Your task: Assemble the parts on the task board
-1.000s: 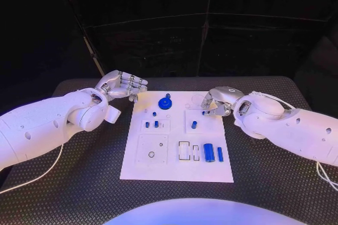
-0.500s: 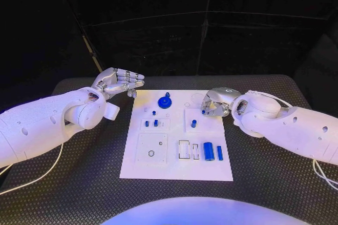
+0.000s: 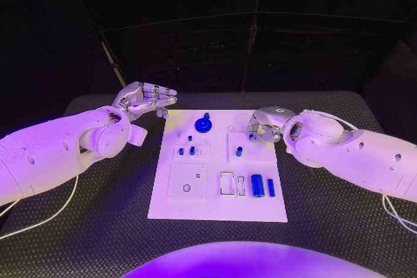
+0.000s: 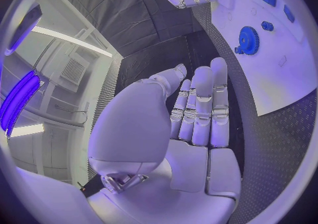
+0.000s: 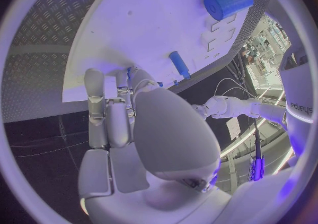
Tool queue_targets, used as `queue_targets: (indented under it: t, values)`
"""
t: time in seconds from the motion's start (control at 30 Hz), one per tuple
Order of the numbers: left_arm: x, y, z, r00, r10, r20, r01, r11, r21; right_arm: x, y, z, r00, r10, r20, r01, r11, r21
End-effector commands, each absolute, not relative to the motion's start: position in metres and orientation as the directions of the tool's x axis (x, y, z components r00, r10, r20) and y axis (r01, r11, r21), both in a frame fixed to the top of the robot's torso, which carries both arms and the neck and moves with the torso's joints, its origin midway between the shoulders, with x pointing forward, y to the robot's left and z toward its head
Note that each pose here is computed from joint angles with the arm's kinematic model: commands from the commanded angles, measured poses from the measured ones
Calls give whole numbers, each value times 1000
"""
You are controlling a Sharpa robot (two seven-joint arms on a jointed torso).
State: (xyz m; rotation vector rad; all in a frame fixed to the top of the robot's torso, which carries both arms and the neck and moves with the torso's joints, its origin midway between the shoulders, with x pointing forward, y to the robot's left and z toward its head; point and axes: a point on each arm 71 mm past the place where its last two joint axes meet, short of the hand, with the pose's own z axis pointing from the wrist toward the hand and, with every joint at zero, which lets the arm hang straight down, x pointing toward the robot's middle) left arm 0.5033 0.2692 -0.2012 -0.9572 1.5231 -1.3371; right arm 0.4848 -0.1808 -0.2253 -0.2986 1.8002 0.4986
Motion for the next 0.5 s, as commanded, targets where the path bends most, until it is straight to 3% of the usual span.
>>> queue_targets:
  t: [0.03, 0.5]
  values:
    - [503, 268, -199, -330, -938, -106, 10, 109, -994, 483, -178, -230, -306, 18, -952, -446, 881, 160]
    - [503, 269, -199, -329, -938, -107, 3, 112, -994, 481, -177, -228, -259, -22, -966, -441, 892, 98]
